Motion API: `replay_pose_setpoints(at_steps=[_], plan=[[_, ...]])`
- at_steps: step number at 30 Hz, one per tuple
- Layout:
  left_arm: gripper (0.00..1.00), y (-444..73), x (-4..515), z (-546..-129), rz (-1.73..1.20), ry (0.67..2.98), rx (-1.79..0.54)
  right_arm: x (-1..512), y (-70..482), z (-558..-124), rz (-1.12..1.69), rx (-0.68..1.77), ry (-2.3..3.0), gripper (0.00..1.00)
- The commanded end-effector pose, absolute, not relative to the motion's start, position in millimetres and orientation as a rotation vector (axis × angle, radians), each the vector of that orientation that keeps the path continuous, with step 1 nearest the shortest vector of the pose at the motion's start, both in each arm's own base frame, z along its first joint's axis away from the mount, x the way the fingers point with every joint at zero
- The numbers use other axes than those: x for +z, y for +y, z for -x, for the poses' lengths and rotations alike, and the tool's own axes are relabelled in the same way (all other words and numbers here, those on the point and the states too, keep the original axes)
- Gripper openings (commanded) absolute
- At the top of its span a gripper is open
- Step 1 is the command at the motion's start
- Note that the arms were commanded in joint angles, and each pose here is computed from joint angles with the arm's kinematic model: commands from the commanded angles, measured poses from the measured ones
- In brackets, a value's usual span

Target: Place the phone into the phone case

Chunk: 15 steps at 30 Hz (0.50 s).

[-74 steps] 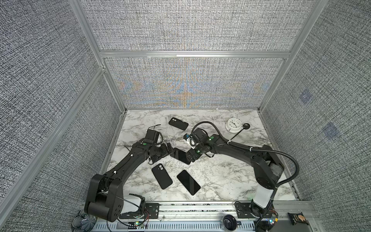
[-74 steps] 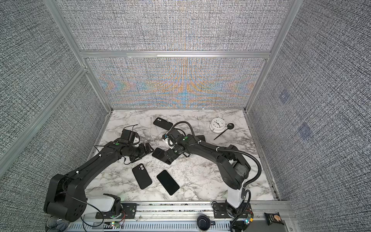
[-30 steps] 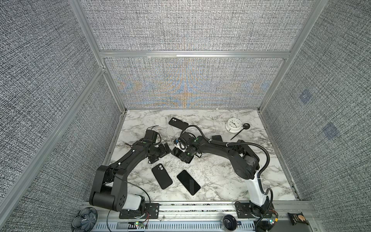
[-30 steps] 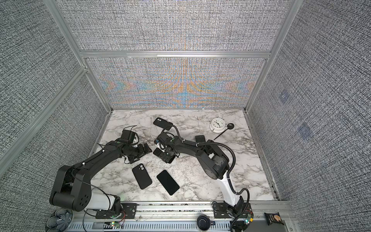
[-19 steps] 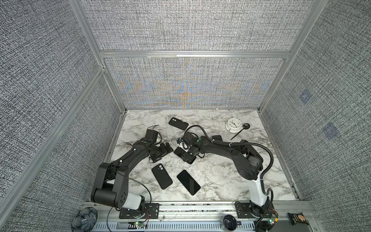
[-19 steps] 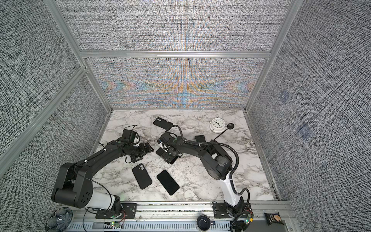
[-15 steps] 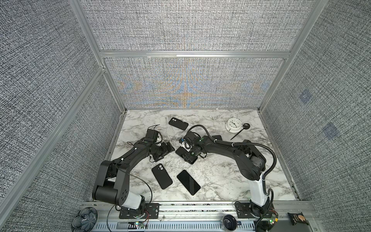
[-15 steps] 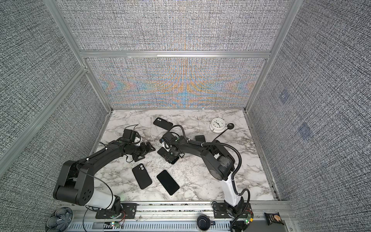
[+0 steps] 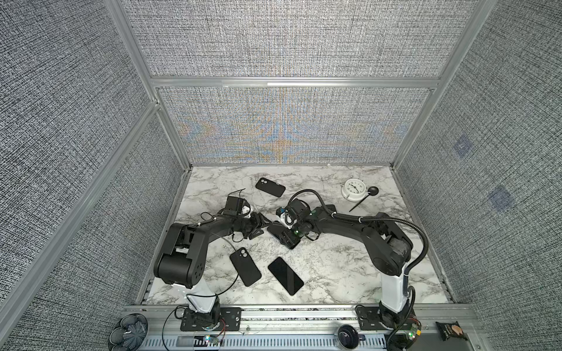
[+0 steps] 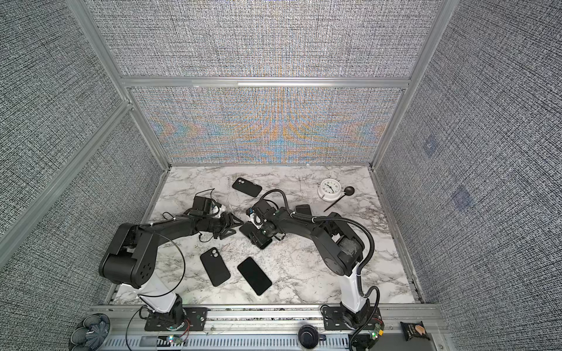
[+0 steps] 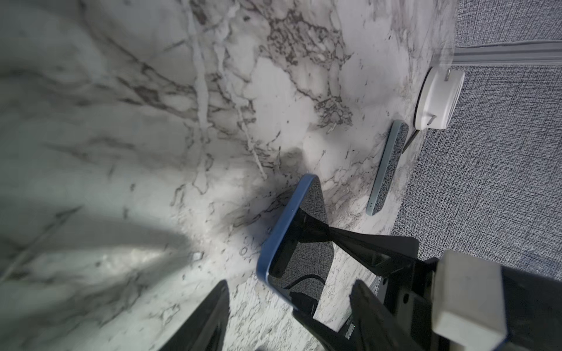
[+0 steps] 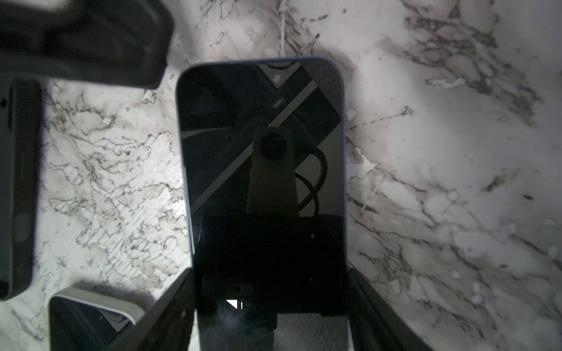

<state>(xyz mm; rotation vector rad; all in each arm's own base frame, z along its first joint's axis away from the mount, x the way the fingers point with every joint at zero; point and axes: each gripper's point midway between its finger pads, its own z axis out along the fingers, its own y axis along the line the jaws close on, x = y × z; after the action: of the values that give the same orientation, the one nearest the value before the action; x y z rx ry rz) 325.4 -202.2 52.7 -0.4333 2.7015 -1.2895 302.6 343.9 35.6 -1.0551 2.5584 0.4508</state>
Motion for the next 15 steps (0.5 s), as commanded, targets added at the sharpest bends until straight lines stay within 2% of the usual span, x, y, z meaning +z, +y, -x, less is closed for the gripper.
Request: replay_pose_setpoints(at_steps=[1,7,15], plan=[[0.58,-211,57,-332,0.402,2.651,-1.377,45,348,-306,1.041,0.497,2.518,0.62],[0.42,-221,54,-335,0.377,2.600,-1.480,47,346,-303,1.025,0.525,2.513,0.62],[0.31,-229,63,-334,0.325,2.509,-1.569,48,347,-303,1.027,0.532,2.504,0.61]])
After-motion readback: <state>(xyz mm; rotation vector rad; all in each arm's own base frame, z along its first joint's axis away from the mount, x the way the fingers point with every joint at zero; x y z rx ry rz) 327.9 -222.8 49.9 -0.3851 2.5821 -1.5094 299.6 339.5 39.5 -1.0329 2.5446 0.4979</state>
